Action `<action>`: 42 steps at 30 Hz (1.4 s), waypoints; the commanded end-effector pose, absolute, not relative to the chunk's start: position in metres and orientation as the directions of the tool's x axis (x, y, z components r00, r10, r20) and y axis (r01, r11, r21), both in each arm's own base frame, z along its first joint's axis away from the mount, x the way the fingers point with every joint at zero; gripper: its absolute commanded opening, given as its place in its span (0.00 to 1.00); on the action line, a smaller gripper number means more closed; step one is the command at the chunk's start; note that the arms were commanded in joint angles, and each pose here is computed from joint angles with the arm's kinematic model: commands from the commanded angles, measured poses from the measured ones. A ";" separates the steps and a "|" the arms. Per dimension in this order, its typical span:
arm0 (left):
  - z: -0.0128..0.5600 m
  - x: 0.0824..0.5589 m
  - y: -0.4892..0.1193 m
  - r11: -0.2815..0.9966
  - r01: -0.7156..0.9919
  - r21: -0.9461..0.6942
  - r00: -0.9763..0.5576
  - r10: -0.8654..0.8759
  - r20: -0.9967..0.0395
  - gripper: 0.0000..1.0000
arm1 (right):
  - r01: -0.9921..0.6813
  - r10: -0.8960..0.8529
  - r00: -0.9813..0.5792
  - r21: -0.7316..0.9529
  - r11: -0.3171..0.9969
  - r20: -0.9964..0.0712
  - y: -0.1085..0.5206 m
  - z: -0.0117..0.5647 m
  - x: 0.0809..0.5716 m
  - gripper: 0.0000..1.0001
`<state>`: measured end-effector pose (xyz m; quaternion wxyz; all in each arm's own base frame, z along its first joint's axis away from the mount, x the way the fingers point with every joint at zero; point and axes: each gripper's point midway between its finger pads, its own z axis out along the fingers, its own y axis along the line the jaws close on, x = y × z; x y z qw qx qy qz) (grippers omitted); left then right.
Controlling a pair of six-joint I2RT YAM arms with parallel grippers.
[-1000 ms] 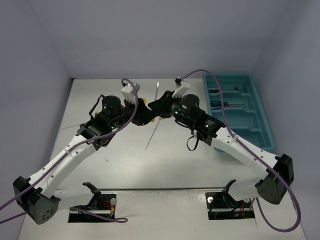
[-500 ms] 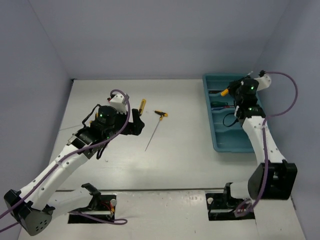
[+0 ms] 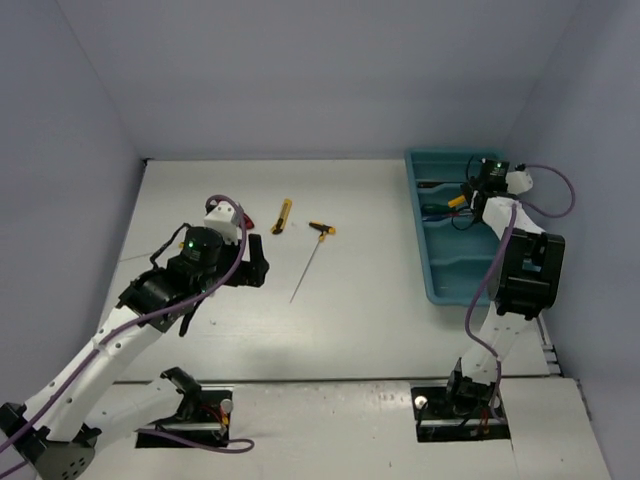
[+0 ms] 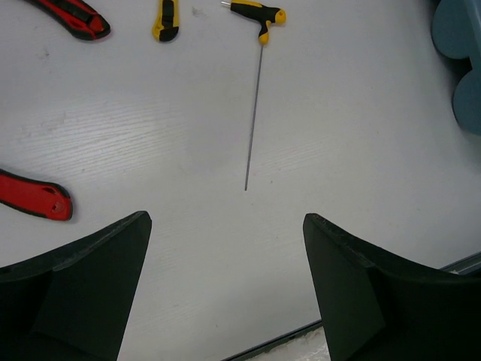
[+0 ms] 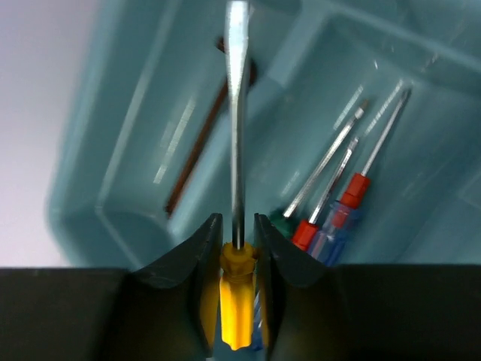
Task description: Sort the tools into containers
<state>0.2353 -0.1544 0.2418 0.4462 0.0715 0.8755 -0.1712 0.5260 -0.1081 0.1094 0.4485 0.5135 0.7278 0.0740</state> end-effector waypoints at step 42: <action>0.258 0.210 -0.109 0.971 0.172 -0.166 -0.593 -0.032 -0.804 0.80 | 0.214 0.193 -0.587 0.080 0.974 -0.786 0.286 0.063 0.481 0.53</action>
